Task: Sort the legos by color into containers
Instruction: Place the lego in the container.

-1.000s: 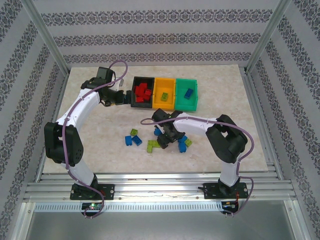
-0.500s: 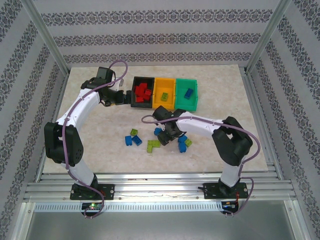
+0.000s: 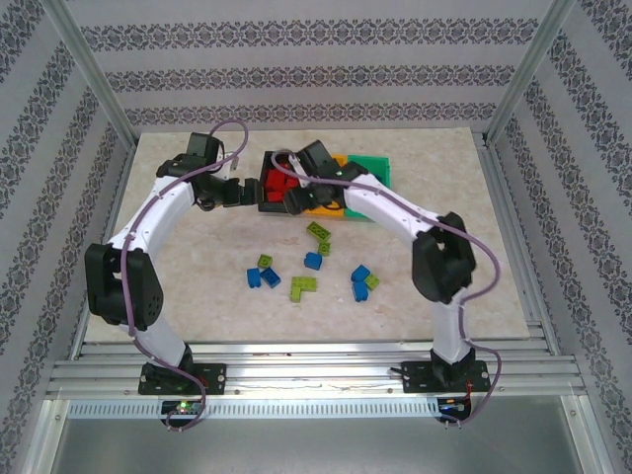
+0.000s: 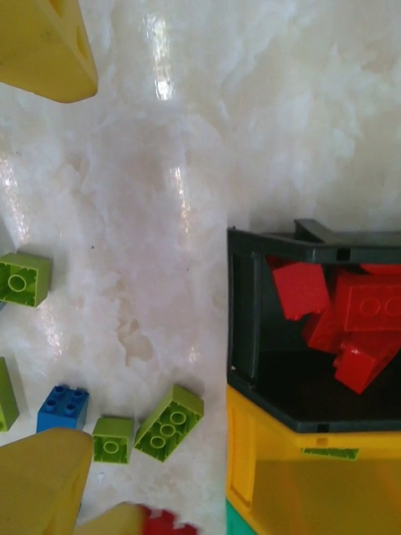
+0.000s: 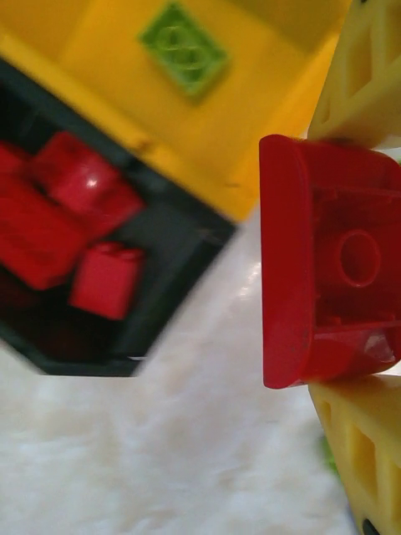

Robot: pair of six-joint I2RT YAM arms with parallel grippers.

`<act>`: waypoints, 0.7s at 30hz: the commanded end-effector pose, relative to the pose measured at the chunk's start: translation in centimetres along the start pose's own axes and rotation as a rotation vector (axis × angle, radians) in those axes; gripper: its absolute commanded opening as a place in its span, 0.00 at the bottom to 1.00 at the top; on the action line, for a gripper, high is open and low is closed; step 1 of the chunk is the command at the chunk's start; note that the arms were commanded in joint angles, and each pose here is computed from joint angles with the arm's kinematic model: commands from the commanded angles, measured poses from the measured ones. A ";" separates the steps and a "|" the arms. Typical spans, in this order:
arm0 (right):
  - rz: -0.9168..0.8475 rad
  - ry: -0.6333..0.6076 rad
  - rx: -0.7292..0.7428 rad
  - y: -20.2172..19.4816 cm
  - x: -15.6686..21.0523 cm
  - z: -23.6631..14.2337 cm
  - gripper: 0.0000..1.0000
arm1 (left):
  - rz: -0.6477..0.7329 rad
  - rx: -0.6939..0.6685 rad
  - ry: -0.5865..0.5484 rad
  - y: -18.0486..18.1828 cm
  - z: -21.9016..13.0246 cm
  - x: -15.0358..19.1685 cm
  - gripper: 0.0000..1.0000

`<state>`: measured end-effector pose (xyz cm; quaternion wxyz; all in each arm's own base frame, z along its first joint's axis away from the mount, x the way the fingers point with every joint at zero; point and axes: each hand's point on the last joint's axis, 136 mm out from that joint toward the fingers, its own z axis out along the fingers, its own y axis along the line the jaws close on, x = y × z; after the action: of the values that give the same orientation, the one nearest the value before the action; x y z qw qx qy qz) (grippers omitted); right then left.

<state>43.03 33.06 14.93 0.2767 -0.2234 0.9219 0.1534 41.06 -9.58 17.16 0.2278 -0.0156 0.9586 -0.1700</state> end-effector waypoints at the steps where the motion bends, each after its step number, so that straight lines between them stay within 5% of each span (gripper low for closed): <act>1: 0.069 -0.022 -0.062 0.2 -2.7 2.0 0.63 | -0.009 -0.028 -0.063 0.9 -1.3 -1.1 1.00; 10: 0.104 -0.038 -0.129 0.8 -4.7 3.3 0.74 | -0.007 -0.036 -0.072 1.2 -1.6 -1.2 1.00; 21: 0.089 -0.015 -0.082 -0.4 2.8 -1.1 0.74 | -0.017 0.003 -0.076 0.6 -1.8 -1.3 1.00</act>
<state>41.53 31.60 11.33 0.2289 -0.1919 0.9348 0.1923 41.35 -8.75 17.81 0.2433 -0.0225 0.9560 -0.1620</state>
